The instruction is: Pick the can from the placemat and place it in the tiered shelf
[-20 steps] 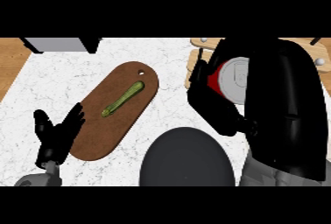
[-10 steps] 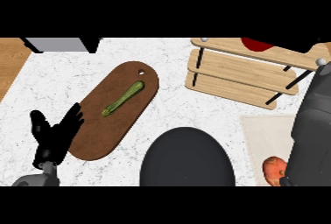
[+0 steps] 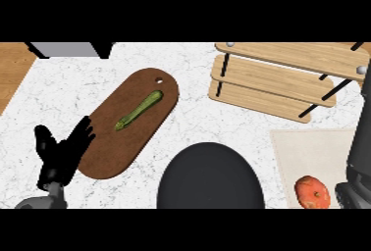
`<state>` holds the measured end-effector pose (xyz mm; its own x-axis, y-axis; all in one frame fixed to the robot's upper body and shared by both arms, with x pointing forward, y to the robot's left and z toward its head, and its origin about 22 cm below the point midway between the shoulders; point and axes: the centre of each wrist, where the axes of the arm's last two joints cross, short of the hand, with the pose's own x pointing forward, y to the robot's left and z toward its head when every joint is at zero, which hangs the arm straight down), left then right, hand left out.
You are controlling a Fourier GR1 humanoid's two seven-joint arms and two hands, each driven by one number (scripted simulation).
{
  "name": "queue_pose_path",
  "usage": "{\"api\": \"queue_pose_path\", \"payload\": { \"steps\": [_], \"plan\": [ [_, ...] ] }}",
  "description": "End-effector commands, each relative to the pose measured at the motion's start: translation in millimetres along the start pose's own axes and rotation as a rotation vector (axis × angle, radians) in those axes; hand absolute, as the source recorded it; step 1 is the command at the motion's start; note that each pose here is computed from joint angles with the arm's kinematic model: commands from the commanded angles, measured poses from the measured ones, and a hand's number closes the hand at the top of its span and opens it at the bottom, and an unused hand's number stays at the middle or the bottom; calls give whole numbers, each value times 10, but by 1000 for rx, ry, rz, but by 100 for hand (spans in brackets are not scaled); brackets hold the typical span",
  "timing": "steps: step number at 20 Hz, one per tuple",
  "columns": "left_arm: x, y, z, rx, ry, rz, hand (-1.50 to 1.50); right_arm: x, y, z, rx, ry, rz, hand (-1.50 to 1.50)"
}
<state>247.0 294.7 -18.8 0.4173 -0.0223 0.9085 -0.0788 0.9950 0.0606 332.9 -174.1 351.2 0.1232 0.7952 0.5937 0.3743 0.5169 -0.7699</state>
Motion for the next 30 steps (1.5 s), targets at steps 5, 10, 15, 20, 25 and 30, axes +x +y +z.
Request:
{"api": "queue_pose_path", "payload": {
  "steps": [5, 10, 15, 20, 25, 30],
  "plan": [
    [-23, -106, 2, -19, 24, 15, 0, -353, 227, -450, 19, 48, 82, 150],
    [14, -57, -119, -26, 35, 5, 0, -421, 296, -664, 13, 48, 68, 150],
    [-152, 153, -6, -15, 24, 9, 0, -401, 467, -731, 6, 42, 63, 150],
    [-2, -62, -136, -4, 39, -6, 0, -589, 488, -845, 11, -16, 36, 150],
    [-120, -41, -115, 10, 28, 5, 0, -677, 370, -783, 30, -37, 49, 150],
    [-4, 48, -105, -9, 23, -1, 0, -588, 564, -879, 53, -14, 134, 150]
  ]
}}
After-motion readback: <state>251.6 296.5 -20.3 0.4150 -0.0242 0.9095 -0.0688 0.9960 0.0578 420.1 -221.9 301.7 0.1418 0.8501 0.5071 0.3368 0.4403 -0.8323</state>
